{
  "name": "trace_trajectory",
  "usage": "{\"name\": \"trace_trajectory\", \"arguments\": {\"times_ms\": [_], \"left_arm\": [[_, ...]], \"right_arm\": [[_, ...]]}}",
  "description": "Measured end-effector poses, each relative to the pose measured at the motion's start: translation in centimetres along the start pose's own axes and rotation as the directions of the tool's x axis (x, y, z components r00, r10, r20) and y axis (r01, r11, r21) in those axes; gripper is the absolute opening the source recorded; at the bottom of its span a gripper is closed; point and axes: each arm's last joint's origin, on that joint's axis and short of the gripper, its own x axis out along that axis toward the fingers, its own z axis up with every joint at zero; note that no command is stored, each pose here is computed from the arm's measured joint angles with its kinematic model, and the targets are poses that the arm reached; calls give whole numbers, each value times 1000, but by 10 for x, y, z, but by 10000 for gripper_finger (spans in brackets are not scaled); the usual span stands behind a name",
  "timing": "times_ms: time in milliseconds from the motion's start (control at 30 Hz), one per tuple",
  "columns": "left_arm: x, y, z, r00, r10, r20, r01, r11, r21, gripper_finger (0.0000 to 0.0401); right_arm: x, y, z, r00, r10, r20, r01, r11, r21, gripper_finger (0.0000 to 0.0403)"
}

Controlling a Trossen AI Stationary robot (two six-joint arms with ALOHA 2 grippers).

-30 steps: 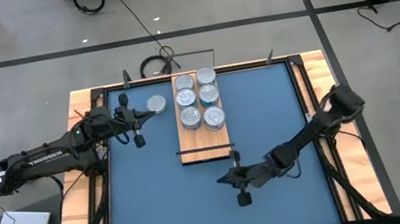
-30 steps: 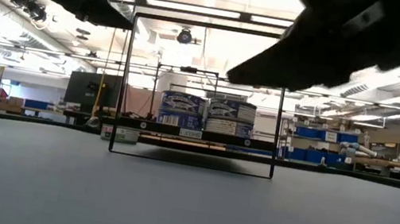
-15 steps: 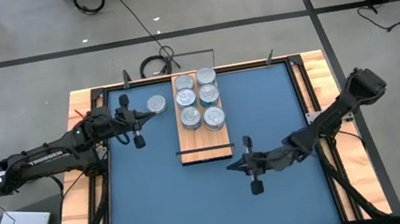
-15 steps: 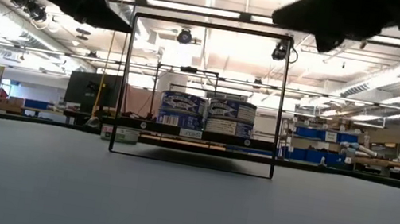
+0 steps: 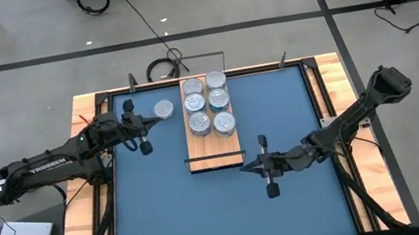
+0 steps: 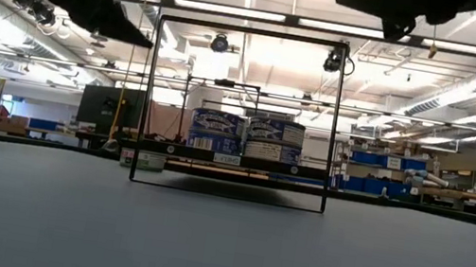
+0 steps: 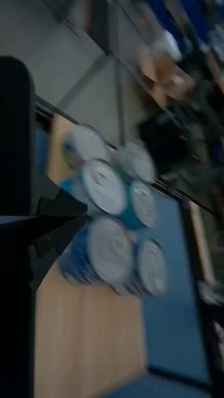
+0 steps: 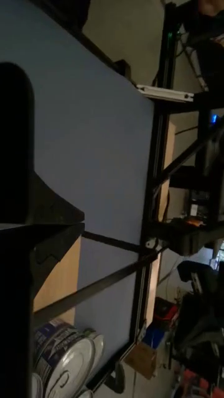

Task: Stack canned seafood by type on shelf
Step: Stack the green tuna can on top of the other green tuna can on the shelf

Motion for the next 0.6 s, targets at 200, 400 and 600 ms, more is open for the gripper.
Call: {"name": "trace_trajectory", "arguments": {"times_ms": [200, 400, 600], "left_arm": [[2, 3, -3, 984, 101, -150, -99, 995, 20, 0], [17, 1, -9, 949, 82, -304, -72, 996, 42, 0], [41, -6, -25, 907, 1, -421, 51, 992, 114, 0]], "right_arm": [[3, -10, 0, 999, -39, -12, 39, 999, 5, 3], [-6, -18, 10, 999, -35, 6, 35, 999, -3, 3], [-34, -31, 31, 997, -30, 77, 32, 999, -32, 4]]}}
